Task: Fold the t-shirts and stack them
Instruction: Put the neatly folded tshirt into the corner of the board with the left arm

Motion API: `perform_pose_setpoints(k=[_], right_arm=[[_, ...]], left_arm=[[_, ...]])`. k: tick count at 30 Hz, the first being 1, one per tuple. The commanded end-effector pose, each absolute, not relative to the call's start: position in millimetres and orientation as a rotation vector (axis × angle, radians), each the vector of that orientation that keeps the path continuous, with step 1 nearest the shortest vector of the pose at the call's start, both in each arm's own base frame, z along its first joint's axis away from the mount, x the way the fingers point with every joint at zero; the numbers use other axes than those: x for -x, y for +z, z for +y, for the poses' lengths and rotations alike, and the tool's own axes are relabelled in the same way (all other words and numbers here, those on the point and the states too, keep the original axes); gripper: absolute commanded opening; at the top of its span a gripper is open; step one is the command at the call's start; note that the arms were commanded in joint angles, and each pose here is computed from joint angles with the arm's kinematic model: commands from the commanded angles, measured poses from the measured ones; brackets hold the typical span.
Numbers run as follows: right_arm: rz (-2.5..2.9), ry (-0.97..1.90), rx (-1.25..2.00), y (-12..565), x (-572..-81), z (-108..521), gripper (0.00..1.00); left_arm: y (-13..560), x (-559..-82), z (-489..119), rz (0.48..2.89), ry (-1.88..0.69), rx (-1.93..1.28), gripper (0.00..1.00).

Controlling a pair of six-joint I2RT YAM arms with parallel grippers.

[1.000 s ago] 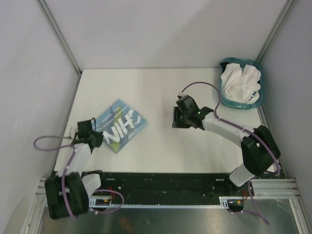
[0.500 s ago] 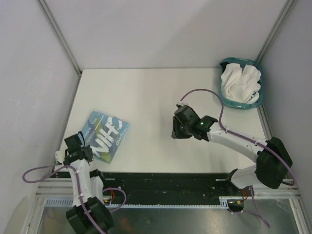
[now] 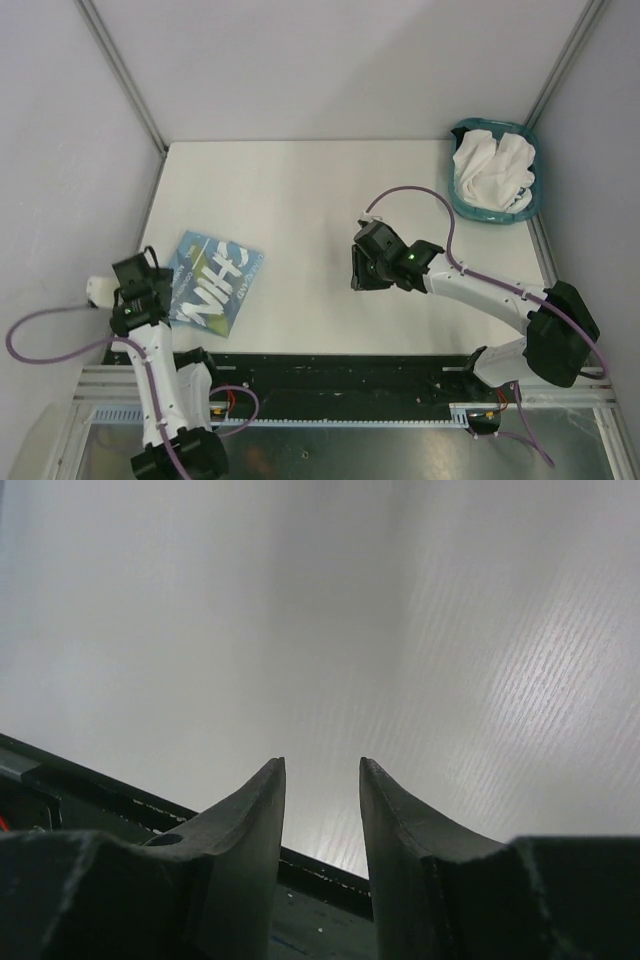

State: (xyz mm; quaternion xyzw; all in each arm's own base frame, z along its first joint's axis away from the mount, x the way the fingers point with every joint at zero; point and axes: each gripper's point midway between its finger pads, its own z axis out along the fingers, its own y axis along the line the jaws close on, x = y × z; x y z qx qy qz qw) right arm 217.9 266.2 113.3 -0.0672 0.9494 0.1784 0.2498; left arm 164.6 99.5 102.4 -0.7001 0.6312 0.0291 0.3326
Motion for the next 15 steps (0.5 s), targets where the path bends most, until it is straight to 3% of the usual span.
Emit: perform_pose_setpoints(k=[1, 7, 15], right_arm=[[2.533, 0.533, 0.166, 124.5, -223.8, 272.9, 0.41], [2.523, 0.542, 0.124, 126.9, -235.4, 267.6, 0.41], [2.505, 0.534, 0.055, 134.6, -249.5, 250.6, 0.41]], left_arm=[[187.1, -215.3, 96.3, 1.758, 0.039, 1.353, 0.84], [191.5, -285.3, -12.6, 2.210, -0.103, 0.667, 0.82], [118.3, -291.6, -118.8, 2.558, -0.155, 0.203, 0.79]])
